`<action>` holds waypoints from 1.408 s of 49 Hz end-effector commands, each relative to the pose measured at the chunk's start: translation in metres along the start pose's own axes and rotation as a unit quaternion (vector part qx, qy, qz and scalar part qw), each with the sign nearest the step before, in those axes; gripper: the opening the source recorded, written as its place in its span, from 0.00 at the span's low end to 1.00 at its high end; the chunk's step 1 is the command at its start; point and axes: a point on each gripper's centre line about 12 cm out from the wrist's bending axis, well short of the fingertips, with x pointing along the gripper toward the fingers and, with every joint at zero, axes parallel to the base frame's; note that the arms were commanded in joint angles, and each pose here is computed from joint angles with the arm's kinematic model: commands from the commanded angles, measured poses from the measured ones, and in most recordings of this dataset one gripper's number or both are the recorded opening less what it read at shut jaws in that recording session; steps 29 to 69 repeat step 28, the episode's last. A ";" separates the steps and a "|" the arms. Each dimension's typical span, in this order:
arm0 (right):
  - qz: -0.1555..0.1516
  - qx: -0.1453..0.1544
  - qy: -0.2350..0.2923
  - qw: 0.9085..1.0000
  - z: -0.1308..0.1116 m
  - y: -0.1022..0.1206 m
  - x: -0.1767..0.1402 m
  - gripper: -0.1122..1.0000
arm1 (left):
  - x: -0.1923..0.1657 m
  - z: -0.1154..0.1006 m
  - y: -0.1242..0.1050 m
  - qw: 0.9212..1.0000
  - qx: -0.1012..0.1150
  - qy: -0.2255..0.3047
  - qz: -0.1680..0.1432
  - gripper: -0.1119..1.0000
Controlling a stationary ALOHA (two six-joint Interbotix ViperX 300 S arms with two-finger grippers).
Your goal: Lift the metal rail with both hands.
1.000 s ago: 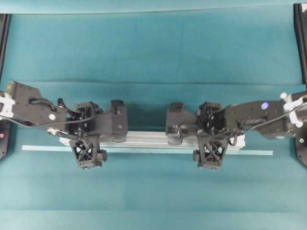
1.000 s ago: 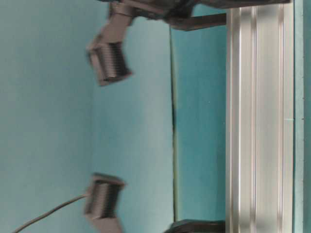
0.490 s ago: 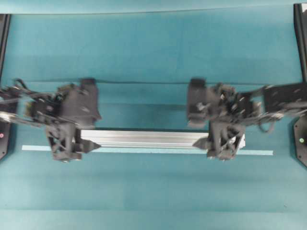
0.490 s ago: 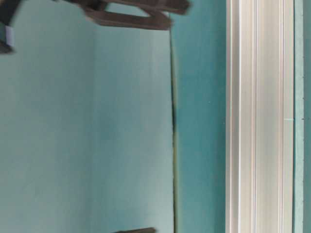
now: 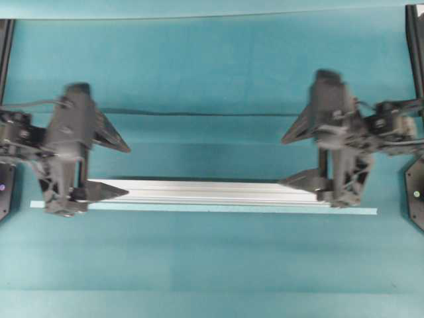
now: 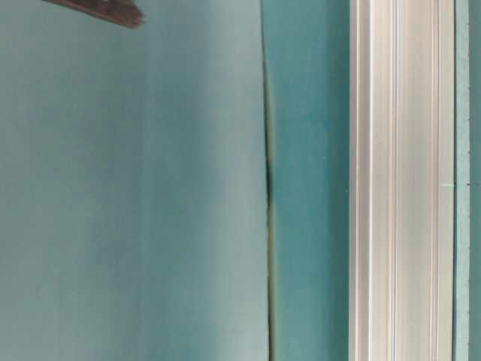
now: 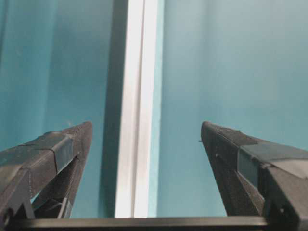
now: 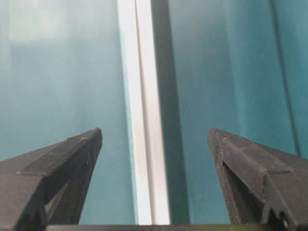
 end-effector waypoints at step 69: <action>0.004 0.006 -0.122 0.993 -0.003 -0.003 -0.045 0.91 | -0.053 0.019 0.002 0.985 -0.005 -0.171 -0.007 0.98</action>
